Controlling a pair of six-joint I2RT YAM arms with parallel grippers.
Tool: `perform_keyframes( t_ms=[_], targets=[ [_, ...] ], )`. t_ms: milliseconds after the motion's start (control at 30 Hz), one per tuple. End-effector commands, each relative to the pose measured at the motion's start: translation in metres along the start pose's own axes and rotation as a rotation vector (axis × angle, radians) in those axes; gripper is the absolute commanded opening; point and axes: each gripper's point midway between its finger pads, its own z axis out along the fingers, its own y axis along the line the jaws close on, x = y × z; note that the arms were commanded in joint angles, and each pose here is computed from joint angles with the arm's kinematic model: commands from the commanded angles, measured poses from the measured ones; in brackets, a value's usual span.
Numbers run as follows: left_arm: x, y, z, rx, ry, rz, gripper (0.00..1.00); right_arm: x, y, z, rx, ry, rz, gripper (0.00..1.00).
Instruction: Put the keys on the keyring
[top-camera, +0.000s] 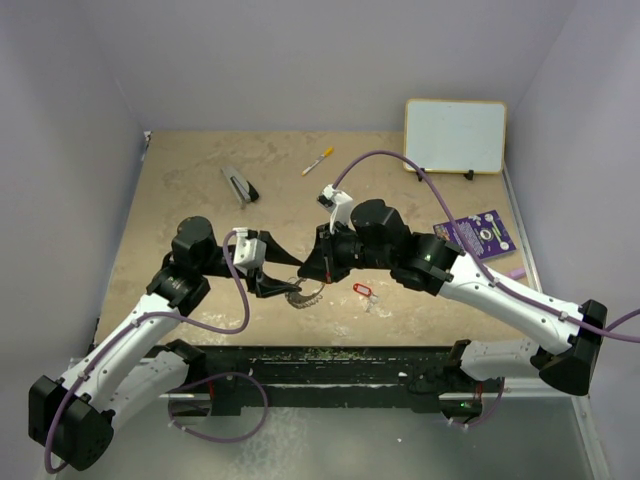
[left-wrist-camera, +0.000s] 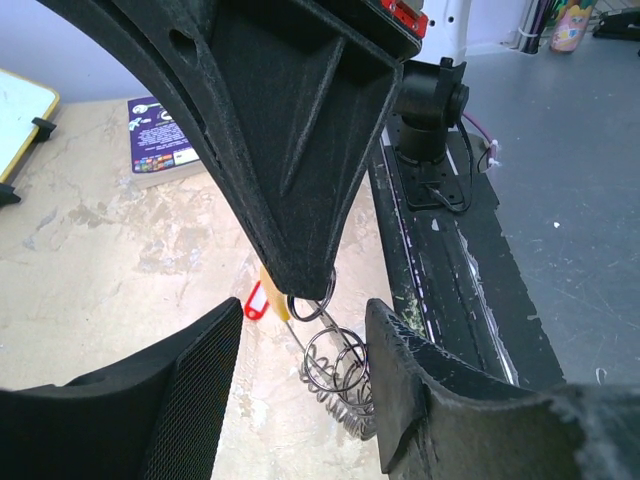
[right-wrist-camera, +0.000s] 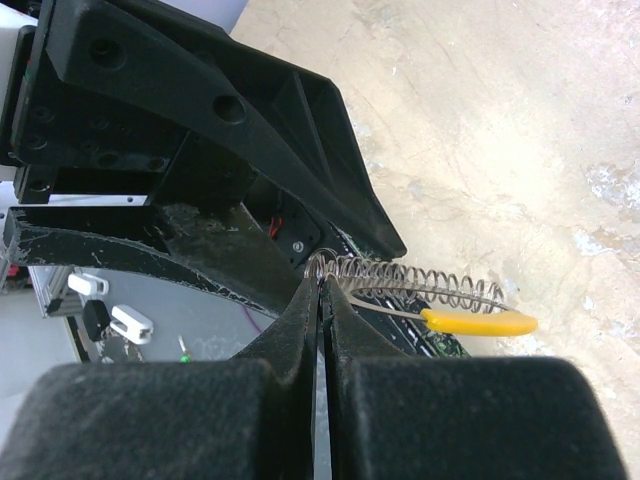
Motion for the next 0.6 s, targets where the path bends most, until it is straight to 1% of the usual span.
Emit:
perform_keyframes(
  t_ms=[0,367,567],
  targets=[
    [-0.0226,-0.0027,0.0003,0.03,-0.036,0.077,0.55,-0.0154,0.0136,-0.0073,-0.037,-0.058,-0.023,0.0],
    [-0.0139,-0.0021,0.0007,0.027,-0.027,0.085,0.46,-0.0149,0.0159,-0.007,-0.038,-0.051,-0.023,0.0],
    [-0.0134,-0.0015,0.0003,0.022,-0.022,0.094,0.45,-0.0142,0.0167,-0.0067,-0.039,-0.047,-0.024,0.0]
  ],
)
